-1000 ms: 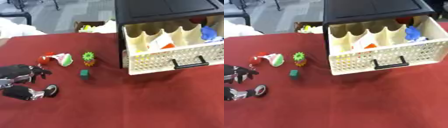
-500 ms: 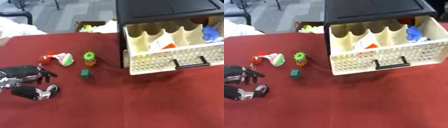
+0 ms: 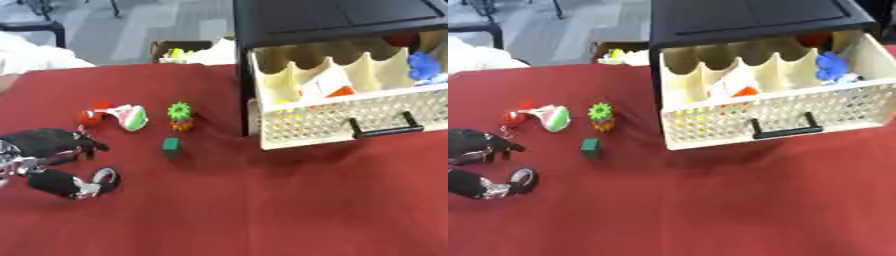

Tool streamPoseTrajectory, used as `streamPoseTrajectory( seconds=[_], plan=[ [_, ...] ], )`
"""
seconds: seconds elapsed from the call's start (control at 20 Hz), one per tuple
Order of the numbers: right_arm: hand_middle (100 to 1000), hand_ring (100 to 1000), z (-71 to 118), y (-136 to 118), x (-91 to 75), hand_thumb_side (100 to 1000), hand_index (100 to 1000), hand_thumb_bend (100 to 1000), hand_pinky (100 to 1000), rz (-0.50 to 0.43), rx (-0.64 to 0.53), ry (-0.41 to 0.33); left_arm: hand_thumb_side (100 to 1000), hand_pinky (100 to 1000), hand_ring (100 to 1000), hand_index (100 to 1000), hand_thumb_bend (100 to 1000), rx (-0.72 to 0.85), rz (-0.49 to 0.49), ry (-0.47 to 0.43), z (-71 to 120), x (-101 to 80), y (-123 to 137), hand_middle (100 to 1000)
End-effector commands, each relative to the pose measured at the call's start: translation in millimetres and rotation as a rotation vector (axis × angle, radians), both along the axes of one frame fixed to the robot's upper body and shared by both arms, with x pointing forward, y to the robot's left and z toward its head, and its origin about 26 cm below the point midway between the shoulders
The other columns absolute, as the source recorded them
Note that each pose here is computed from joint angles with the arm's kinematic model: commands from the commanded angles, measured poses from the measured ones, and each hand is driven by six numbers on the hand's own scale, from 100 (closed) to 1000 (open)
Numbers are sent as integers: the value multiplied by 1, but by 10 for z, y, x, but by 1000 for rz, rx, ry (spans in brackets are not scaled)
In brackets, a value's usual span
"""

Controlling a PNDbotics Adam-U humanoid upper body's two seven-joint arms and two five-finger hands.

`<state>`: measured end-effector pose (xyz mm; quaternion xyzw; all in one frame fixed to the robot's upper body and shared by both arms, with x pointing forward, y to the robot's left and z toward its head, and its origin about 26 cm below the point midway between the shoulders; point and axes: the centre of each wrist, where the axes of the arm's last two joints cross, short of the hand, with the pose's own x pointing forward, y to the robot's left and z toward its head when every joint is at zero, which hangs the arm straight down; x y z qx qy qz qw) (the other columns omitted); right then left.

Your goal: Pick up objects from table and place into drawer.

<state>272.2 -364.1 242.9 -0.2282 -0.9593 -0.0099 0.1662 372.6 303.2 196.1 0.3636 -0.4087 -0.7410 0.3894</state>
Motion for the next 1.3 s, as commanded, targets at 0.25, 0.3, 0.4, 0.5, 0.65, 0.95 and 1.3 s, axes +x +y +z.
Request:
streamPoseTrajectory(
  seconds=[0.25, 0.3, 0.4, 0.5, 0.65, 0.95, 1.3],
  plan=[
    [487, 498, 98, -7, -6, 1000, 750, 100, 382, 4, -10, -30, 970, 531, 650, 977, 464, 16, 39, 18, 24, 16, 69, 706],
    [487, 497, 99, -7, -6, 1000, 750, 100, 381, 4, -9, -31, 972, 527, 644, 974, 455, 12, 40, 22, 20, 16, 68, 698],
    [487, 497, 99, -7, -6, 1000, 750, 100, 381, 4, -7, -31, 971, 513, 630, 968, 439, -8, 37, 29, 3, 15, 57, 687],
    [486, 497, 96, -7, -6, 1000, 750, 100, 381, 3, -3, -30, 973, 507, 624, 967, 434, -29, 33, 31, -10, 14, 43, 682],
    [486, 496, 91, -5, -5, 1000, 749, 100, 380, 1, 1, -26, 961, 495, 606, 960, 423, -47, 33, 21, -20, 17, 20, 666],
    [486, 496, 87, -3, -4, 1000, 747, 100, 380, 4, 5, -26, 931, 490, 597, 948, 439, -15, 62, -15, -92, 63, 41, 657],
    [484, 493, 81, -4, -5, 1000, 745, 100, 376, 3, 8, -27, 922, 504, 614, 954, 453, 44, 74, -31, -170, 106, 105, 678]
  ],
)
